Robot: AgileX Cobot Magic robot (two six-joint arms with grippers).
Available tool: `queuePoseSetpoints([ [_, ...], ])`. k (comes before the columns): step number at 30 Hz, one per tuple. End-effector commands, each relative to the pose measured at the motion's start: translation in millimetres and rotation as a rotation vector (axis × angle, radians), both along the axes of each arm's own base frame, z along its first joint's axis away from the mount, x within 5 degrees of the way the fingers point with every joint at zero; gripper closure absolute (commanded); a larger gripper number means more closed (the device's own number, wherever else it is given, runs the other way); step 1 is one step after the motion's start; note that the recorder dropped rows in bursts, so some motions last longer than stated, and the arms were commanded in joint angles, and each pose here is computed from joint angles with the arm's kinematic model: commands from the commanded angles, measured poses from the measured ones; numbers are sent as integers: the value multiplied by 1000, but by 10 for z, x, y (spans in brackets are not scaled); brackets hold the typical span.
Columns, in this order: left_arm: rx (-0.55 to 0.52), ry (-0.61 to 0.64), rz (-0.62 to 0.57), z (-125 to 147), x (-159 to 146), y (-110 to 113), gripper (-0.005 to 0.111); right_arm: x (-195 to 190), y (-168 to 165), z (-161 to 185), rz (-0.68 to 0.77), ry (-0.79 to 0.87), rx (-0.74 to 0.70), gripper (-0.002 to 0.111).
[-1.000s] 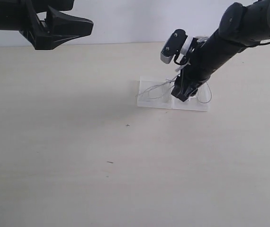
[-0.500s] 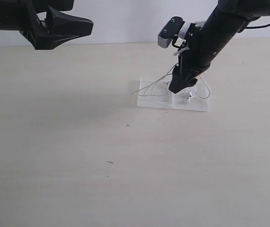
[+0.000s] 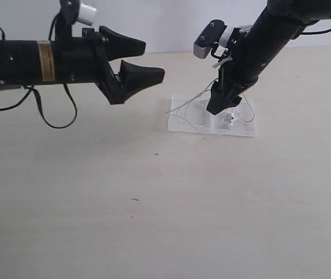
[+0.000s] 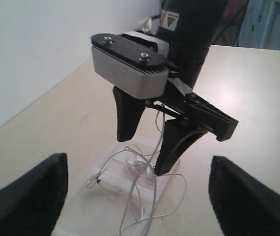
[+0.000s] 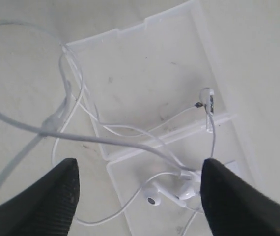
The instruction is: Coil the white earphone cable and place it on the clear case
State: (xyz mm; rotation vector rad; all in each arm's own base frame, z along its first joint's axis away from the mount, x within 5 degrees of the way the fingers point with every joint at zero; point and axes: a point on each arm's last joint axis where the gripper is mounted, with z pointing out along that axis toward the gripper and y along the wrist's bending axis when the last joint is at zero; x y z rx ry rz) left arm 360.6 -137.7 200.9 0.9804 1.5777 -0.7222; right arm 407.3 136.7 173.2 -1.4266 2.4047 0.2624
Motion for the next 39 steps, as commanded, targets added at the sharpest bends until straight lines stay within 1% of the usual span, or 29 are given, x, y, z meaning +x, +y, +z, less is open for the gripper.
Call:
queuePoseSetpoints([
  [1, 4, -50, -60, -173, 75, -240, 32, 30, 0, 53, -8, -30, 7, 41],
  [4, 26, -86, -92, -279, 98, -364, 32, 32, -1, 53, -8, -32, 5, 41],
  [7, 28, -115, -94, -356, 142, -460, 32, 32, -5, 52, -9, -32, 2, 41],
  [13, 21, -165, -8, -465, 334, -529, 32, 32, -6, 52, -9, -32, 0, 42],
  [16, 8, -160, 18, -509, 396, -533, 32, 34, -8, 51, -7, -35, -3, 42],
  [20, 6, -161, 21, -503, 402, -534, 32, 36, -12, 60, -2, -42, -7, 42],
  [24, 6, -163, 23, -495, 406, -524, 32, 24, -14, 153, -7, -61, 2, 42],
  [26, -4, -163, 37, -436, 417, -479, 32, 2, -19, 284, -10, -90, 10, 42],
  [30, -52, -124, 74, -205, 418, -340, 33, -54, -37, 606, -34, -167, 39, 42],
  [32, -59, -115, 93, -94, 394, -218, 44, -91, -47, 751, -55, -195, 56, 43],
  [33, -76, -92, 108, -11, 381, -121, 59, -109, -56, 850, -89, -216, 73, 49],
  [34, -108, -58, 131, 91, 360, -25, 73, -112, -63, 933, -152, -235, 103, 60],
  [35, -127, -30, 142, 143, 345, 30, 82, -120, -66, 974, -188, -236, 120, 67],
  [36, -148, 30, 148, 226, 310, 126, 99, -135, -70, 1009, -249, -223, 147, 84],
  [37, -146, 58, 144, 259, 280, 181, 107, -150, -75, 1013, -278, -213, 158, 93],
  [38, -132, 72, 147, 304, 211, 268, 107, -182, -87, 983, -331, -189, 174, 108],
  [39, -133, 79, 171, 309, 166, 309, 107, -200, -94, 961, -347, -184, 177, 108],
])
